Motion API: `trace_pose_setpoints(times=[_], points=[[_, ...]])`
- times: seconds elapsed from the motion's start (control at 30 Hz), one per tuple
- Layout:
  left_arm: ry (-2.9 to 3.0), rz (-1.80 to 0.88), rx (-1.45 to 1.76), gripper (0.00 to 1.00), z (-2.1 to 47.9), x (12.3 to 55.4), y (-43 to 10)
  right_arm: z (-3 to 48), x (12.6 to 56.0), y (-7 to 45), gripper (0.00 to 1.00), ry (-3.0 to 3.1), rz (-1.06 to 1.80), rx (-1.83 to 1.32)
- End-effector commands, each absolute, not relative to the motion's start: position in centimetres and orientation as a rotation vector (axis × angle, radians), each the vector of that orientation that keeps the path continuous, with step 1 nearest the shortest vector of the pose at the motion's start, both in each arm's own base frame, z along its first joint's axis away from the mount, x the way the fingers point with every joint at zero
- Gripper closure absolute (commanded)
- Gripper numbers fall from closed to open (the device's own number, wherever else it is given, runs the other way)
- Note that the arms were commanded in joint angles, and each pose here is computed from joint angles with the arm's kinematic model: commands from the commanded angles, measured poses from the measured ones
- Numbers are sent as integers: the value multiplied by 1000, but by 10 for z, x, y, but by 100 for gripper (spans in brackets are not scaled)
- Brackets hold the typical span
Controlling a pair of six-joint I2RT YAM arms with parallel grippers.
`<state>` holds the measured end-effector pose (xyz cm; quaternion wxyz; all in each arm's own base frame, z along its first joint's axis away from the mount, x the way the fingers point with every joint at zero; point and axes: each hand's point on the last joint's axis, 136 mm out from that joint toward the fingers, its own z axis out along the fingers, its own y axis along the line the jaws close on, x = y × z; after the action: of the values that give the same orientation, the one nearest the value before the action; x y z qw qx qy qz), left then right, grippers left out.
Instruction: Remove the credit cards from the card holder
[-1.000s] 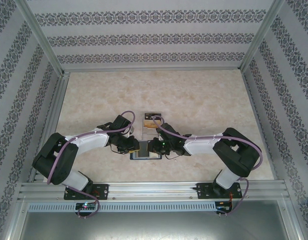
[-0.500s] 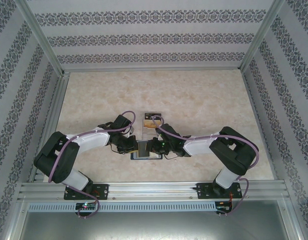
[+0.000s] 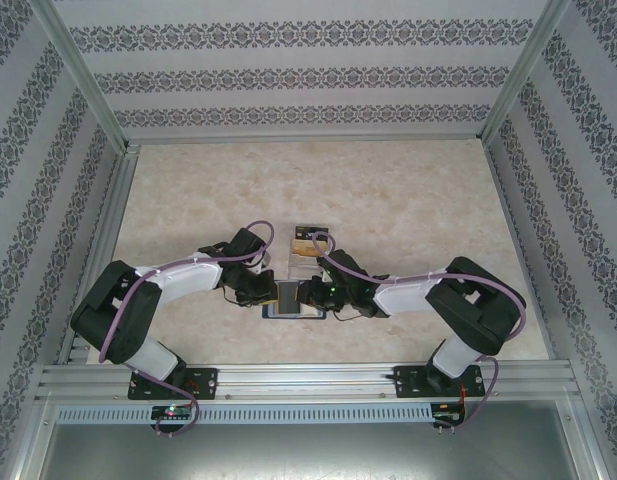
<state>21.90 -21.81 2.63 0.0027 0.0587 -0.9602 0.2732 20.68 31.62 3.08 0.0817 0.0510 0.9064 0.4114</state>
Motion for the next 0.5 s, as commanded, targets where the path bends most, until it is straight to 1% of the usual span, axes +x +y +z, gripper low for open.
trace_pose_setpoints(times=[0.0, 0.27, 0.47], points=[[-3000, 732, 153, 92, 13, 206, -209, 35, 202, 315, 73, 2721, 1195, 142], [-3000, 713, 77, 92, 12, 202, -213, 49, 203, 310, 71, 2645, 1127, 160], [-3000, 687, -2, 92, 11, 201, -219, 47, 197, 297, 71, 2603, 1106, 220]])
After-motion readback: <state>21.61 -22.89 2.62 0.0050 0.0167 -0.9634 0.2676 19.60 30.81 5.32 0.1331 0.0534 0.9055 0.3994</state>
